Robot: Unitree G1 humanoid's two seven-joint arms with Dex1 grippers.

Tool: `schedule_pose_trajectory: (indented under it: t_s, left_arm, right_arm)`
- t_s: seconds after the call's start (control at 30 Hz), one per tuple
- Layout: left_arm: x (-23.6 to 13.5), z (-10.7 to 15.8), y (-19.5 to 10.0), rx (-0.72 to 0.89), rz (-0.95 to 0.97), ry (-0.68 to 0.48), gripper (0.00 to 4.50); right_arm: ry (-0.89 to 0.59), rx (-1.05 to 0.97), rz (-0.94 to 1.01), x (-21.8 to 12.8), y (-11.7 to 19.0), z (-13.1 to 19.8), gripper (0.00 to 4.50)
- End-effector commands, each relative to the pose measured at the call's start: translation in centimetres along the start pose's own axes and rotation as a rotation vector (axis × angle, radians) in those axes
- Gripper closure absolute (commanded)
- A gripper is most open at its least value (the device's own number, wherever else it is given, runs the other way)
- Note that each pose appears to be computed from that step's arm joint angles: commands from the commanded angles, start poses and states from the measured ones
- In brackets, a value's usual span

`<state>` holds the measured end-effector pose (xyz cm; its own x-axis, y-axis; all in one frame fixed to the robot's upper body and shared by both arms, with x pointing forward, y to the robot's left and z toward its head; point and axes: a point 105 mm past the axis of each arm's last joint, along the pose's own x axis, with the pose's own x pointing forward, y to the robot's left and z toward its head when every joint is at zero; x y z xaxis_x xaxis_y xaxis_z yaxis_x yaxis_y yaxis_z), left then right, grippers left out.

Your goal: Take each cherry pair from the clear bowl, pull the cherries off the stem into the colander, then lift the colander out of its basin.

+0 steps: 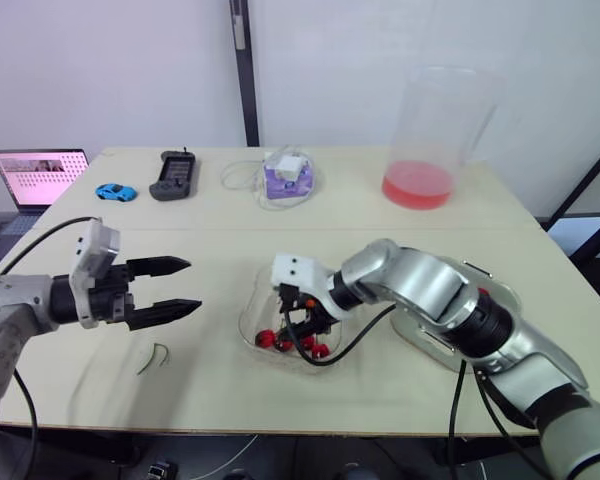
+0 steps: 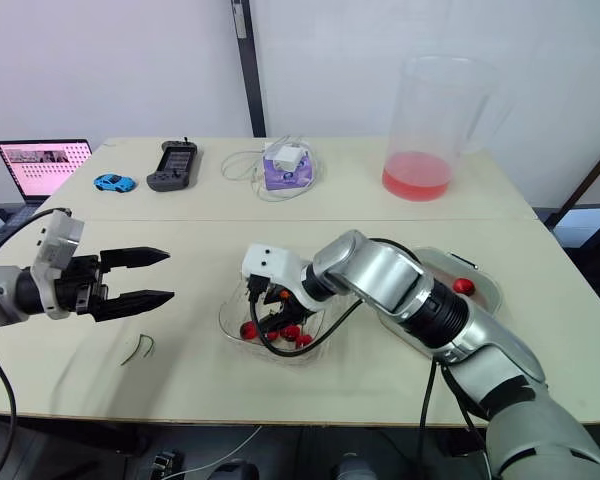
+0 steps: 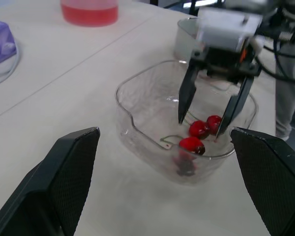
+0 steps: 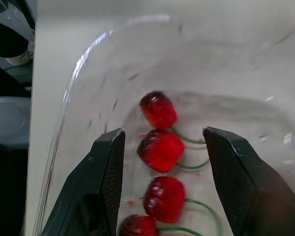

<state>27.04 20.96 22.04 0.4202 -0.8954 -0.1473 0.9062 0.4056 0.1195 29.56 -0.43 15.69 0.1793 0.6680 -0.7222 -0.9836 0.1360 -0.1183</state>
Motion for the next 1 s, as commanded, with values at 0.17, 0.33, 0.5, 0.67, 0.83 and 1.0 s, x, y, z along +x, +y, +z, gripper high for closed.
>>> schedule_pose_trajectory:
  t_s: [0.17,0.33,0.5,0.67,0.83,1.0]
  left_arm:
    - [0.4,2.3,-1.1,0.000,-0.065,-0.064,0.00]
    - [0.6,2.7,-1.5,-0.015,-0.089,-0.048,0.00]
    - [0.8,3.2,-1.9,-0.025,-0.114,-0.038,0.00]
    - [0.8,3.2,-1.8,-0.015,-0.106,-0.033,0.00]
    - [0.8,3.2,-1.9,-0.032,-0.103,-0.031,0.00]
    - [0.8,3.2,-1.9,-0.032,-0.099,-0.028,0.00]
  right_arm:
    - [-0.009,-0.020,-0.057,0.3,-0.1,0.6,1.87]
    - [0.014,0.000,-0.041,1.1,0.7,-0.1,1.87]
    - [0.026,0.005,-0.039,1.5,1.0,-0.5,1.87]
    - [0.043,0.001,-0.057,1.8,0.7,-0.9,1.87]
    - [0.047,-0.016,-0.058,2.0,0.7,-0.9,1.87]
    - [0.045,-0.028,-0.070,1.9,0.6,-0.8,3.48]
